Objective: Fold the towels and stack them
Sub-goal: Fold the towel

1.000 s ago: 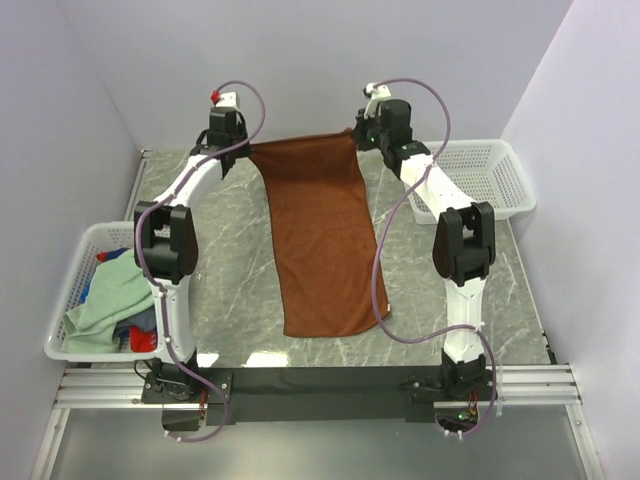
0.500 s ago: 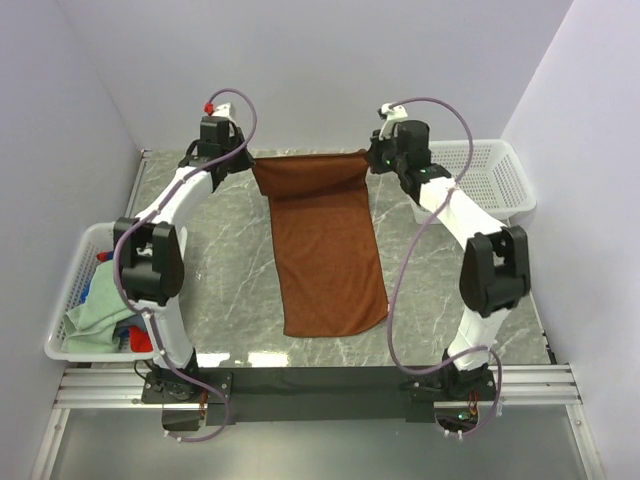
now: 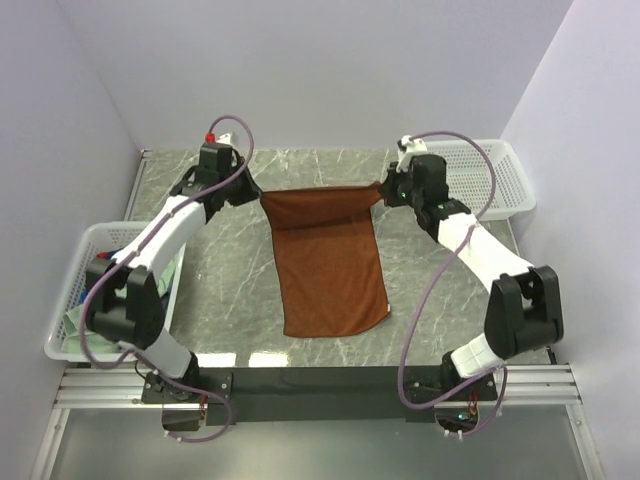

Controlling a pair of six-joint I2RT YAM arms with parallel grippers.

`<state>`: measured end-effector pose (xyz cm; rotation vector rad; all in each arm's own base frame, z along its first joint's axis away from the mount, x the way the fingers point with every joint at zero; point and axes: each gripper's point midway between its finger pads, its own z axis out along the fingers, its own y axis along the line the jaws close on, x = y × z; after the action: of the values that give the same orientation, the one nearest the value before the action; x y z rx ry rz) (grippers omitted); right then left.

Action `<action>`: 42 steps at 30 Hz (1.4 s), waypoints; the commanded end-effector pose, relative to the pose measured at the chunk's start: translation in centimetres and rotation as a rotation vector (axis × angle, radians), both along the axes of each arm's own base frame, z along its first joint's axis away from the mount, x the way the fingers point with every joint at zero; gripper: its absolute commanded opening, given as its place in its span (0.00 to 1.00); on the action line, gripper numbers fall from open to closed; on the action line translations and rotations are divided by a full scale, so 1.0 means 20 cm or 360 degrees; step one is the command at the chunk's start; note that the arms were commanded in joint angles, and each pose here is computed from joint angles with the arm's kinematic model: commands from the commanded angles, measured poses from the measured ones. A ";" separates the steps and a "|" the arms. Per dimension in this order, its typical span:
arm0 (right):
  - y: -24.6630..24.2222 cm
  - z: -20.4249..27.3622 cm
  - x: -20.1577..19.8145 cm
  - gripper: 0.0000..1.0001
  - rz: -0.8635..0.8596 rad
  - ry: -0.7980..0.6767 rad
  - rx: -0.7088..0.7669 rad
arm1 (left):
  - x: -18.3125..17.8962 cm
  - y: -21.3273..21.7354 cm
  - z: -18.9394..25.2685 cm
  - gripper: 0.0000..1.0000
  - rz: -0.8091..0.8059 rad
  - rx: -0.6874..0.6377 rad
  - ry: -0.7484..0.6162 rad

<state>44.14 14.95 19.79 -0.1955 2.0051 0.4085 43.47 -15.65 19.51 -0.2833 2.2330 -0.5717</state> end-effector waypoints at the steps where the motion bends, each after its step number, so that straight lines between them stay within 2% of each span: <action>1: -0.03 0.12 -0.10 0.00 -0.0051 -0.0067 0.0116 | -0.16 -0.04 0.07 0.00 -0.0011 -0.0055 -0.0007; 5: -0.02 0.08 -0.22 0.00 -0.0067 0.0017 0.0242 | -0.35 -0.13 0.04 0.00 -0.0043 -0.0076 0.0045; 12: 0.00 -0.13 -0.49 0.00 -0.0011 0.0264 0.0347 | -0.55 -0.11 -0.07 0.00 0.0051 -0.0134 0.0161; 17: 0.00 -0.29 -0.65 0.00 0.0011 0.0394 0.0399 | -0.75 -0.20 -0.25 0.00 -0.0016 -0.0230 0.0319; 21: -0.01 -0.47 -0.76 0.00 -0.0005 0.0535 0.0413 | -0.89 -0.26 -0.46 0.00 -0.0053 -0.0216 0.0475; 24: 0.01 -0.56 -0.81 0.00 0.0008 0.0625 0.0443 | -0.94 -0.27 -0.59 0.00 -0.0021 -0.0202 0.0555; 37: 0.09 -0.83 -0.75 0.00 0.0040 0.0905 0.0493 | -0.77 -0.27 -0.88 0.00 0.0069 0.0038 0.0737; 42: 0.09 -0.86 -0.62 0.00 0.0009 0.0912 0.0510 | -0.56 -0.20 -0.90 0.00 0.0149 0.0062 0.0731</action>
<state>28.57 16.77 1.62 0.1232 2.5277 0.8586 29.50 -21.52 2.06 -0.5249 2.6805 -0.5285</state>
